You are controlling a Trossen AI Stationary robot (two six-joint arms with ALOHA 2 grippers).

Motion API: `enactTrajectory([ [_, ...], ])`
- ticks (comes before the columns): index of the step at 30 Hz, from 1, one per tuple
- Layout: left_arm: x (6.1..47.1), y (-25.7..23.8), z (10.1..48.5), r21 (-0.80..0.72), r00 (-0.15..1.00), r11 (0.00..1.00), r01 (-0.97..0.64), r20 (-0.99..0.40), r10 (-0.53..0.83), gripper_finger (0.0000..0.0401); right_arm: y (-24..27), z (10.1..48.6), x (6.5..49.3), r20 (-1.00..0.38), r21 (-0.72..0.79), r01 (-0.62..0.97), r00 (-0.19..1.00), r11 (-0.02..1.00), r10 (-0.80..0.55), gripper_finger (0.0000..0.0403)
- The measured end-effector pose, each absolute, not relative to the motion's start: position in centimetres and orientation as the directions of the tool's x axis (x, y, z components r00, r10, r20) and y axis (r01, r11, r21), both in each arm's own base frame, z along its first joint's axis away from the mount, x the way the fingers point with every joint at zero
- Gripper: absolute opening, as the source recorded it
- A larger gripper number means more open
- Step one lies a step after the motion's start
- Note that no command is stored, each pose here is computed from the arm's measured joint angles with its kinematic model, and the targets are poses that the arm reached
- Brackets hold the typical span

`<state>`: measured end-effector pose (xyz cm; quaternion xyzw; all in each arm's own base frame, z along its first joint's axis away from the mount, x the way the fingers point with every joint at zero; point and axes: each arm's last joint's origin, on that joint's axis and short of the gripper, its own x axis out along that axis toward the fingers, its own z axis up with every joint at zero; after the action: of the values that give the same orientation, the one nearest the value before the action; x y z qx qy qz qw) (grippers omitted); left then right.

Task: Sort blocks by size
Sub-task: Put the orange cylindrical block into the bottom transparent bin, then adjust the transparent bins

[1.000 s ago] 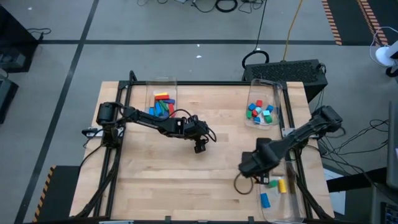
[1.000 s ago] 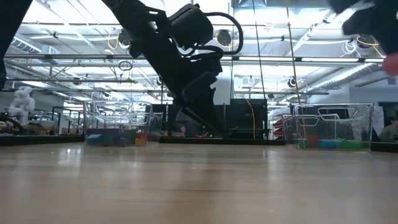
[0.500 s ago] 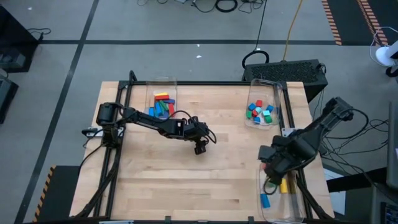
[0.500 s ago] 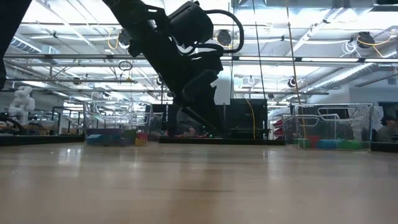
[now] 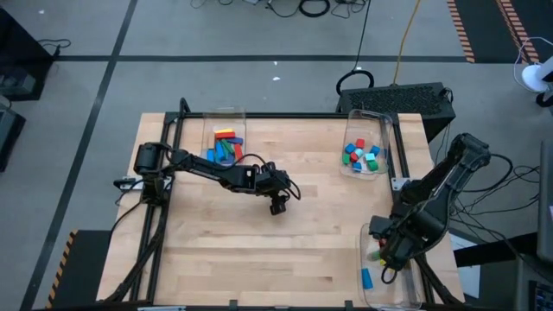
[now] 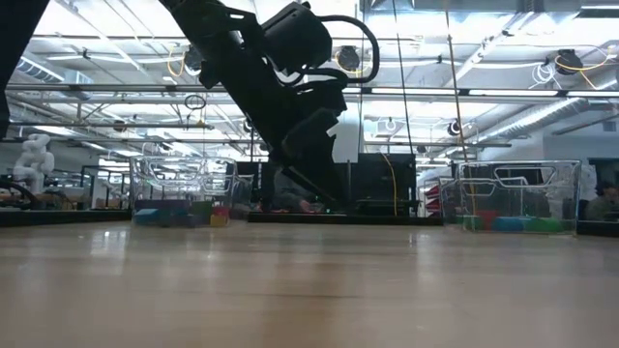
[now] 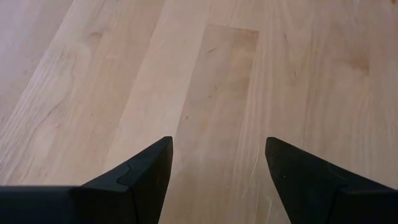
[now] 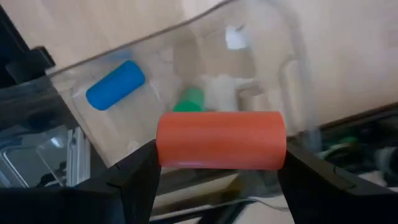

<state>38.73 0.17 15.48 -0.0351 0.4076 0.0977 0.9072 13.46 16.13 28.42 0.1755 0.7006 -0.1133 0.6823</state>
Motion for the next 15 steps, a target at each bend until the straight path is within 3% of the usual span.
enactTrajectory([
  [10, 38.8, 0.2, 15.5, 0.015, 0.651, 0.978, -0.206, -0.744, 0.149, 0.0258, 17.5, 23.6, 14.0, -0.973, 0.233, 0.356, 0.079, 0.905, 0.219, 0.0295],
  [15, 38.8, 0.2, 15.5, 0.015, 0.652, 0.978, -0.207, -0.744, 0.149, 0.0258, 16.9, 22.6, 13.8, -0.982, 0.185, 0.355, 0.04, 0.916, 0.183, 0.0325],
])
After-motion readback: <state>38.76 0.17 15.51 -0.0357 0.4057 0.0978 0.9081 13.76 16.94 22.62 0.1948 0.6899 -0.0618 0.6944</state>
